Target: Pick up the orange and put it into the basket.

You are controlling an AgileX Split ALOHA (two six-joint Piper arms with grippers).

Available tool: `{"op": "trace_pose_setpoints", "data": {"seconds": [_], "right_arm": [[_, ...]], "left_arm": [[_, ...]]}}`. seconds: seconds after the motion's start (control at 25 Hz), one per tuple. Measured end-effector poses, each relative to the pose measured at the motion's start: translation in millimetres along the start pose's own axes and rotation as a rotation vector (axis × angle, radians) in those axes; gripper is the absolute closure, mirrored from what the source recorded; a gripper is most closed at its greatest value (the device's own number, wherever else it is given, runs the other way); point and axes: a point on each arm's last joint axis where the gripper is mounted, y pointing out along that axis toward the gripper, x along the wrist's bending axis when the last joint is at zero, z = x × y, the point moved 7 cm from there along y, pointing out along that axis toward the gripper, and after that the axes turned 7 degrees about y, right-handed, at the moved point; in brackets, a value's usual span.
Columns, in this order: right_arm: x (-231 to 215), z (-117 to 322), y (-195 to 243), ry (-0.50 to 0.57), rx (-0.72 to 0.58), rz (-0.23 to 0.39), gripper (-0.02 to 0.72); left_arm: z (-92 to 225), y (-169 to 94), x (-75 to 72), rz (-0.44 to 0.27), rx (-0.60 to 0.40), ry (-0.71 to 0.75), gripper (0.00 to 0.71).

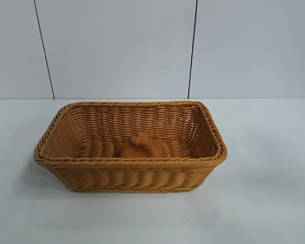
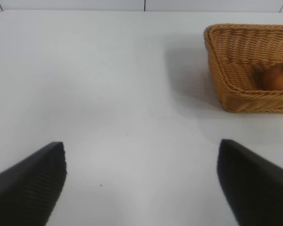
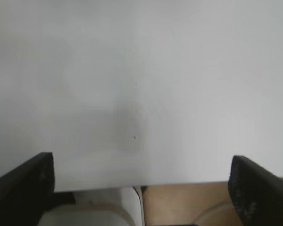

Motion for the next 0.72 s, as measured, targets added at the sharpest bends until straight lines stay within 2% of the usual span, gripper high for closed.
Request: {"op": "trace_pose_setpoints", "data": {"seconds": [0.44, 0.52, 0.72], "right_arm": [[-3, 16, -64, 0.007, -0.479, -0.077, 0.01], [-4, 19, -70, 0.007, -0.521, -0.083, 0.01], [-4, 20, -71, 0.008, -0.529, -0.085, 0.01]], "left_arm": [[0, 0, 0.0, 0.0, 0.0, 0.0, 0.092], [0, 0, 0.0, 0.0, 0.0, 0.0, 0.092], [0, 0, 0.0, 0.0, 0.0, 0.0, 0.092]]}}
